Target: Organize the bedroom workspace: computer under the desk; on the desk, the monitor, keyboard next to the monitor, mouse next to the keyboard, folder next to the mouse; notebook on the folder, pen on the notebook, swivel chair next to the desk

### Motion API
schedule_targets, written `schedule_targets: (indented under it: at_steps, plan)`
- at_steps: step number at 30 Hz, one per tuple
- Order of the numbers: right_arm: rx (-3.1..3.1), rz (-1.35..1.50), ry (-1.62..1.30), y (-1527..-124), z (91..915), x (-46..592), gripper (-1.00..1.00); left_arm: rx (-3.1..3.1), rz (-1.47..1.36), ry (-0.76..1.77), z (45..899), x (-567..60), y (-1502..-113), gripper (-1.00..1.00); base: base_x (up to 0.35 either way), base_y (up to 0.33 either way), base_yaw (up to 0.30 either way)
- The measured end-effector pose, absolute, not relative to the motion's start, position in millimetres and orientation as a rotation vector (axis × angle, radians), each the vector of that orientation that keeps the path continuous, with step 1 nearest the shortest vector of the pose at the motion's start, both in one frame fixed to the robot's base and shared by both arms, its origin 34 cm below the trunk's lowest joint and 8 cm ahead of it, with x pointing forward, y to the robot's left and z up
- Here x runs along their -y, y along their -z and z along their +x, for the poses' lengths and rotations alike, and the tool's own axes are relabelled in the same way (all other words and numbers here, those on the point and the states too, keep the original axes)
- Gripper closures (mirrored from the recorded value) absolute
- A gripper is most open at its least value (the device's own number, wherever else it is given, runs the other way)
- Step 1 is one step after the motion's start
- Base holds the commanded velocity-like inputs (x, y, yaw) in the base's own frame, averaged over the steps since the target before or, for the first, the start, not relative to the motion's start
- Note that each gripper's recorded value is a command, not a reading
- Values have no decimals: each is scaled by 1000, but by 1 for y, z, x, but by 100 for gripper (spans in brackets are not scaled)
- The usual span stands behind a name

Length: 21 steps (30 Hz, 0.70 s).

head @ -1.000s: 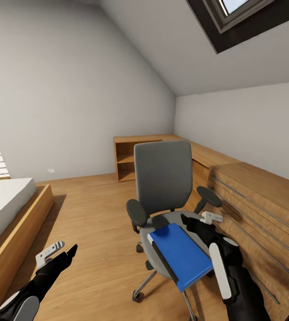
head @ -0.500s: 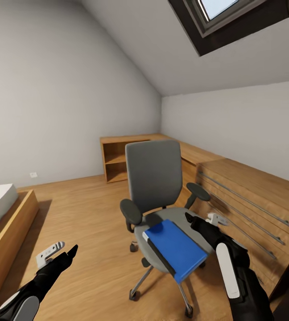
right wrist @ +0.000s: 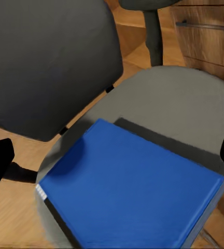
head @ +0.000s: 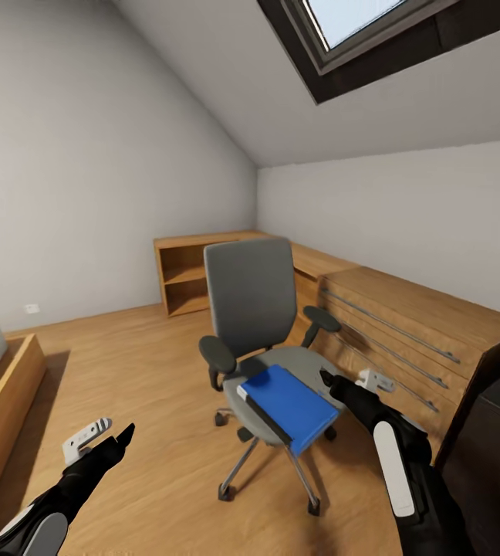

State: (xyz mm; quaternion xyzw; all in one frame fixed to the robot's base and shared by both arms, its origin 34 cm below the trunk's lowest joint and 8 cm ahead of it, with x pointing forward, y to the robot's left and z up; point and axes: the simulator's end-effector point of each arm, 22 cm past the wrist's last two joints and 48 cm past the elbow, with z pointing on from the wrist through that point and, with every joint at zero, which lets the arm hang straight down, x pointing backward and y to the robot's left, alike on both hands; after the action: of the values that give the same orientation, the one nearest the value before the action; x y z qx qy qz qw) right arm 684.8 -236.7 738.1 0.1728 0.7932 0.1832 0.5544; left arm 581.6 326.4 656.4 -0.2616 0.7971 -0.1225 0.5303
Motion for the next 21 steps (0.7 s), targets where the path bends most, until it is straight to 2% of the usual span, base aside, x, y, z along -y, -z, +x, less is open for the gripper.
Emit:
schedule_targets:
  at_steps: [7, 10, 21]
  plan:
    - [-1895, 413, -440, -727, 684, 234, -100, -1903, -623, 290, 582, -327, -657, -100, -263, 236, -6]
    - [-1891, 424, -467, -729, 684, 231, -100, -1904, -623, 291, 581, -326, -656, -100, -302, 85, 0]
    - [-1870, 676, -569, -675, 672, 276, -100, -1890, -630, 285, 577, -328, -639, -100, -7, 1, 0]
